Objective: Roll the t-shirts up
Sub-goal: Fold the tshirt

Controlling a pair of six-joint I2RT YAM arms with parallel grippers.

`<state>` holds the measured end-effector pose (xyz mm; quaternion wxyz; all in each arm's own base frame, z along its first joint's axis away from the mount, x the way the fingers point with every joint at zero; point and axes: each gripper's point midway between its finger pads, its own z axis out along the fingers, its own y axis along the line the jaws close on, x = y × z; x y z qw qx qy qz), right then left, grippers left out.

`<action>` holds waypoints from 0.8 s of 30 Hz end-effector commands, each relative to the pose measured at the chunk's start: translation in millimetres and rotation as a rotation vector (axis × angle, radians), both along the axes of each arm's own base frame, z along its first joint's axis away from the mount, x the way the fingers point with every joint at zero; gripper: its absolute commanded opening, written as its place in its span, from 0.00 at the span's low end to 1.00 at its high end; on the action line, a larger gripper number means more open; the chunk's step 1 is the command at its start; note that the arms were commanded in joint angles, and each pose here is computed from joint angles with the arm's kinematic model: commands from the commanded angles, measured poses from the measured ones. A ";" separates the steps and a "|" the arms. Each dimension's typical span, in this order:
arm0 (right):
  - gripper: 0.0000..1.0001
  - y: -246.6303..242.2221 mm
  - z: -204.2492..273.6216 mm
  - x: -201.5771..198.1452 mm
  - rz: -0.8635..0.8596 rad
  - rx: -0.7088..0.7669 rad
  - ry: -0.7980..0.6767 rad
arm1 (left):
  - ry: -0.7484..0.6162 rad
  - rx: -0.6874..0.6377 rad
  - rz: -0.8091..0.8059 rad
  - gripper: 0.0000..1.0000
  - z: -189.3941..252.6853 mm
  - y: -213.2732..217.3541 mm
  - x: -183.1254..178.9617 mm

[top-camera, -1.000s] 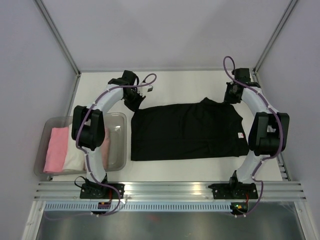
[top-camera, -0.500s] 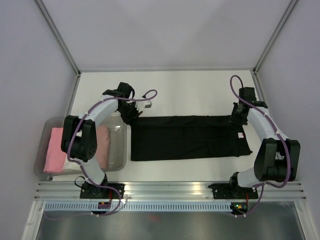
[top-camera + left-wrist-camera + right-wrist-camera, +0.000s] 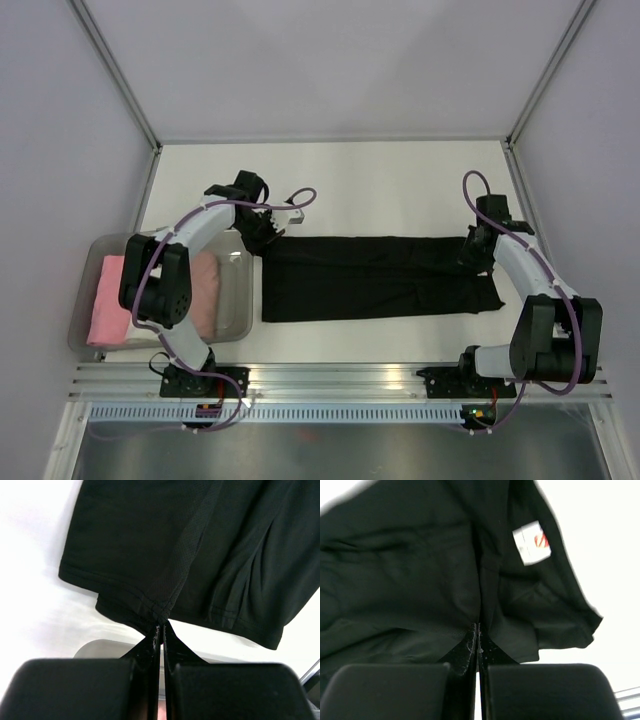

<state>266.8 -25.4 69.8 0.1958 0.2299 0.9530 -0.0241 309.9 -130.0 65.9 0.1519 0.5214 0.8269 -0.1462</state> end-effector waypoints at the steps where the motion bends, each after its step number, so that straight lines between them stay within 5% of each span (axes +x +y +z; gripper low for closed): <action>1: 0.00 3.3 -14.6 -8.9 -0.063 0.028 0.023 | 0.019 -0.013 -0.049 0.02 -4.5 0.3 -8.9; 14: 0.00 -25.8 -24.0 -18.3 -0.135 -0.090 0.058 | 0.029 0.087 -0.077 0.02 -24.6 17.8 -5.7; 24: 0.00 -31.9 -30.9 -16.0 -0.175 -0.020 0.038 | 0.038 0.092 -0.149 0.02 -33.0 19.8 -14.5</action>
